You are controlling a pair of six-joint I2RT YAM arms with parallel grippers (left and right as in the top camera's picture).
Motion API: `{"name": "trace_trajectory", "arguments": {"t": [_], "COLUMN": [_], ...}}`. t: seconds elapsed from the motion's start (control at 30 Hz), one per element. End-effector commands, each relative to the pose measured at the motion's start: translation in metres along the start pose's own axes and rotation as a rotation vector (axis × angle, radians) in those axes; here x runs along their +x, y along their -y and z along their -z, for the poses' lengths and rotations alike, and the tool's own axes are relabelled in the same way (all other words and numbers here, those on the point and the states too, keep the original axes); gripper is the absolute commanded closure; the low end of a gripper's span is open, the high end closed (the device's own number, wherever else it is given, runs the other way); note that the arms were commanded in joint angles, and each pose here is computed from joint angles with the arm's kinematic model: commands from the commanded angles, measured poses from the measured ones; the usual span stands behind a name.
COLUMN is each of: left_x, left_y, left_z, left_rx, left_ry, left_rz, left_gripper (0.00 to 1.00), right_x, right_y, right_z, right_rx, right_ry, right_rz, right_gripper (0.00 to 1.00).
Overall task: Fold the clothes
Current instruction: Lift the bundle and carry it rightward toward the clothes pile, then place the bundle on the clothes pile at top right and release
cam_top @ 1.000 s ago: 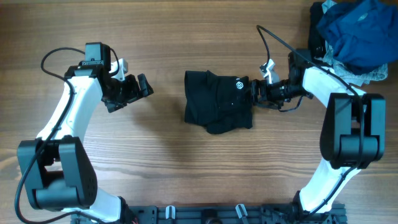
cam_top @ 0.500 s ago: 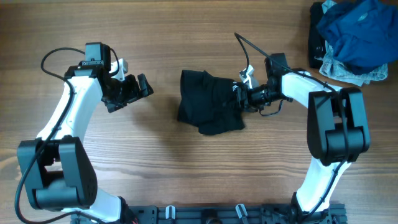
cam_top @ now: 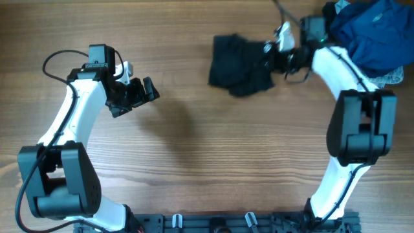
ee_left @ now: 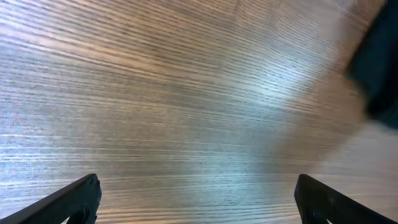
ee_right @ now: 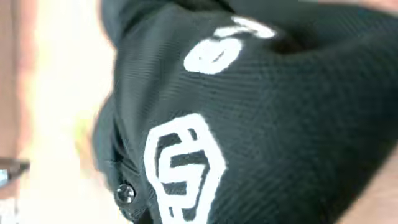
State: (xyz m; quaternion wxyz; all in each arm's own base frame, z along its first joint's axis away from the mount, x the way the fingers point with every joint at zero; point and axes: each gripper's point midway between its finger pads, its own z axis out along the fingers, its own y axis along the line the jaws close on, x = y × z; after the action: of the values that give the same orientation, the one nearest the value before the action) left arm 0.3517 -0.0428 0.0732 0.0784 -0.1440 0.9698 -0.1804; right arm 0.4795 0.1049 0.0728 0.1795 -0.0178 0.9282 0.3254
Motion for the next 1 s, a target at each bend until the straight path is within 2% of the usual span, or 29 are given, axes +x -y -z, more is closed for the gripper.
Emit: {"name": "trace_trajectory", "arguments": {"t": [0.0,0.13,0.3,0.43,0.67,0.87,0.97], "left_x": [-0.002,0.0,0.0,0.001,0.001,0.003,0.003], "left_y": [0.003,0.002,0.002,0.002,0.002,0.002,0.002], "left_z": [0.004,0.004,0.004,0.004,0.004,0.004,0.004], "left_rx": [0.018,0.016,0.015,0.014,0.015,0.012,0.012], "left_ry": [0.008,0.0,-0.002,-0.005,-0.006,-0.013,-0.013], "left_rz": [0.006,0.024,0.036,0.037,0.057,0.059,0.059], "left_gripper": [0.0,0.0,0.0,0.0,0.0,0.0,0.0], "right_x": [-0.064,-0.119,-0.149,-0.166,-0.146,-0.111,-0.093], "right_y": [0.016,0.035,0.05,0.065,0.119,0.174,0.199], "right_z": [0.047,0.108,0.166,0.245,0.337,0.383,0.38], "right_rx": [0.076,0.116,0.065,-0.014,-0.033,0.061,0.201], "right_ry": [0.171,0.36,0.504,0.626,0.743,0.79,0.747], "right_rz": [0.07,0.101,0.074,-0.009,-0.123,-0.205,-0.23], "right_gripper": [0.96,0.96,0.96,0.96,0.96,0.96,0.96]}}
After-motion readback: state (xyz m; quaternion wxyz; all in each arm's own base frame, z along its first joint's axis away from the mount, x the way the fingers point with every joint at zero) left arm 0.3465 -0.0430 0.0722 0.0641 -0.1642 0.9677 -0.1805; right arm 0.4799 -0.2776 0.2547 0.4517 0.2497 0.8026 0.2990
